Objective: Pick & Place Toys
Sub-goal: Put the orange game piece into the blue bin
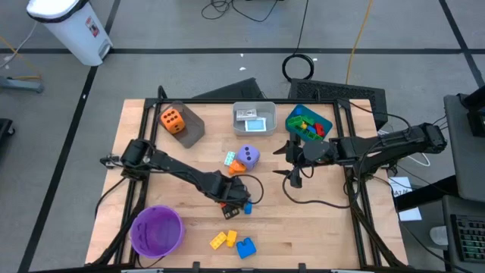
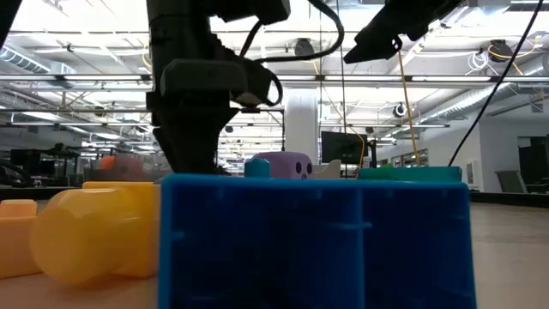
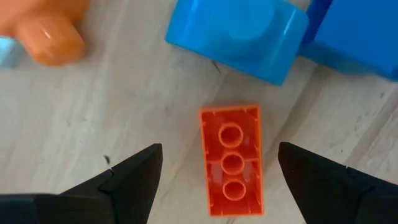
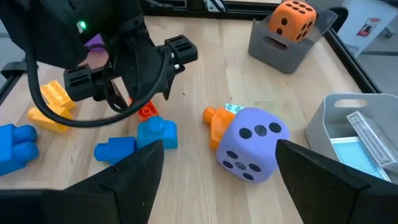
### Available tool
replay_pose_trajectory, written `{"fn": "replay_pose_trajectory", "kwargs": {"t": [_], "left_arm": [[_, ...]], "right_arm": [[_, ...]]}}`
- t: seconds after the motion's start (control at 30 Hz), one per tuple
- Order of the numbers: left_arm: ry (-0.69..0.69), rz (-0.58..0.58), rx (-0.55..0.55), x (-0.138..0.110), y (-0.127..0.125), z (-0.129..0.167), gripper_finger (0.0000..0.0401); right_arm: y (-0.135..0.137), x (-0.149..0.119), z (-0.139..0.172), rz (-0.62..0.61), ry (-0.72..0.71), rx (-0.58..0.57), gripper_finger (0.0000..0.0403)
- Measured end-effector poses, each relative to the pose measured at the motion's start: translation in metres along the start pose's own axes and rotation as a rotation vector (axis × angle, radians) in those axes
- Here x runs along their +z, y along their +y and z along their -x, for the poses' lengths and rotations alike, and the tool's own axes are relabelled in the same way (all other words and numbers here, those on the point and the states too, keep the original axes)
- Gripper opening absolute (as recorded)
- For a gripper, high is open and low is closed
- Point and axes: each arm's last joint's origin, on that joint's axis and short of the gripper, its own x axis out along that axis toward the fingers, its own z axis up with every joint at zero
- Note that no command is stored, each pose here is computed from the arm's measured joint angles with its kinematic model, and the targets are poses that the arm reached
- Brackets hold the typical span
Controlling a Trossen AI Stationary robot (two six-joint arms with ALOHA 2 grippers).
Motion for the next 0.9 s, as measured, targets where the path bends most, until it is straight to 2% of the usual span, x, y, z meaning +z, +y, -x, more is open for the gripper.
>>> {"fn": "replay_pose_trajectory", "kwargs": {"t": [0.47,0.6,0.9], "left_arm": [[0.027,-0.018,-0.027,0.0,0.0,-0.008,0.0322],[0.057,-0.01,-0.037,-0.004,0.002,-0.015,0.0286],[0.078,0.033,-0.051,0.0,0.008,-0.017,0.0167]], "right_arm": [[0.0,-0.001,0.0,0.006,0.005,0.0,0.0304],[0.0,-0.001,0.0,0.009,0.006,0.0,0.0304],[0.0,-0.001,0.0,0.03,0.005,0.0,0.0304]]}}
